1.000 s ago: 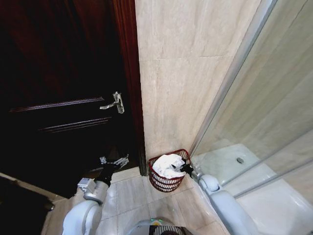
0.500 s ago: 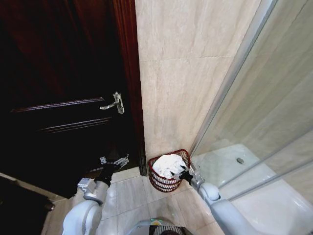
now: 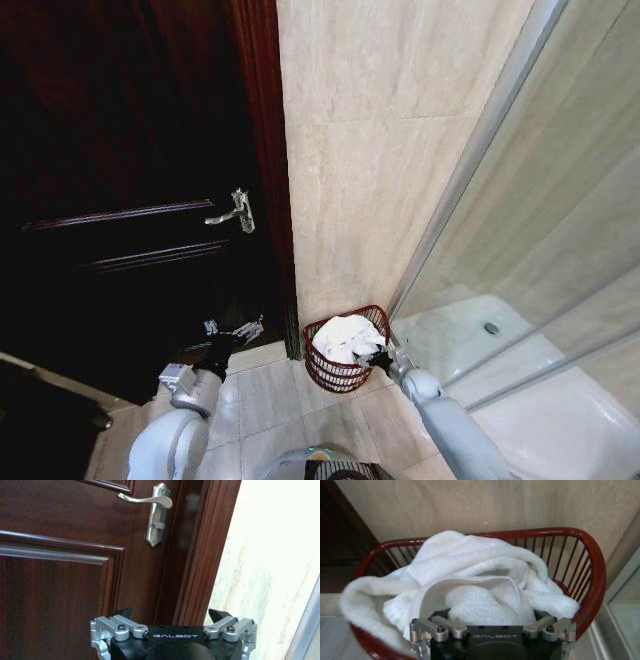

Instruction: Discard the used towel into the hamper.

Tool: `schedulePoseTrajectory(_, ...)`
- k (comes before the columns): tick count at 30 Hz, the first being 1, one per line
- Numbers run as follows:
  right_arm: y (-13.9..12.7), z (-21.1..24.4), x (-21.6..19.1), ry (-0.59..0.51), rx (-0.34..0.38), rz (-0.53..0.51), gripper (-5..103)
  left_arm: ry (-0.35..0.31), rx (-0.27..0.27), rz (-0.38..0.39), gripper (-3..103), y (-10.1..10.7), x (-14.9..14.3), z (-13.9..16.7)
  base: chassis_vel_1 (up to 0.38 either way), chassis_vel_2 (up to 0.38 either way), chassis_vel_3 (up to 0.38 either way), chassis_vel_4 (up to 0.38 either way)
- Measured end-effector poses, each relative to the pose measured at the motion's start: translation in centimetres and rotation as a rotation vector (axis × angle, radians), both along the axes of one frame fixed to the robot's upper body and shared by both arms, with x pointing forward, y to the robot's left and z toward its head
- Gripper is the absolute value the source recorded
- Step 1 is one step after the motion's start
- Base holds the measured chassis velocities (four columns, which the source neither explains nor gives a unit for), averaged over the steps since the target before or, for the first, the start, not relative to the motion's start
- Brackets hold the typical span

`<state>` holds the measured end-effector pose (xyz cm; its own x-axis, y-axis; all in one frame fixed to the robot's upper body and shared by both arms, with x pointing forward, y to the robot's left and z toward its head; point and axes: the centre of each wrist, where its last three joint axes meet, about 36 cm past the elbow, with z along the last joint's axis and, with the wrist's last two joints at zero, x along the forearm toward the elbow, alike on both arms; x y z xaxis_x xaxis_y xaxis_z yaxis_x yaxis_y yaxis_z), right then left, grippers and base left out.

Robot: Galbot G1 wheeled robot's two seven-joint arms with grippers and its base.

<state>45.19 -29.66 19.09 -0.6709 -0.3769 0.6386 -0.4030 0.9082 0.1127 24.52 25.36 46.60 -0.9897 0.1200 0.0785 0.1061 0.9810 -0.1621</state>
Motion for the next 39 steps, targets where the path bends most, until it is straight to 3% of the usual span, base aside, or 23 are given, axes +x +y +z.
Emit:
schedulePoseTrajectory(15,4.8,-1.9,3.4,0.033,-0.067,0.072,100,0.0,0.0,0.0,100,0.0,0.0,0.0,0.0,0.0,0.0,0.0)
schedulePoseTrajectory(19,6.9,-2.1,7.2,0.028,-0.158,0.121,100,0.0,0.0,0.0,100,0.0,0.0,0.0,0.0,0.0,0.0,0.0)
schedulePoseTrajectory(26,8.0,-3.7,8.9,0.089,-0.226,0.143,100,0.0,0.0,0.0,100,0.0,0.0,0.0,0.0,0.0,0.0,0.0)
schedulePoseTrajectory(35,8.9,-4.9,7.4,0.116,-0.217,0.15,100,0.0,0.0,0.0,100,0.0,0.0,0.0,0.0,0.0,0.0,0.0)
schedulePoseTrajectory(39,8.2,-4.3,7.1,0.077,-0.191,0.14,100,0.0,0.0,0.0,100,0.0,0.0,0.0,0.0,0.0,0.0,0.0)
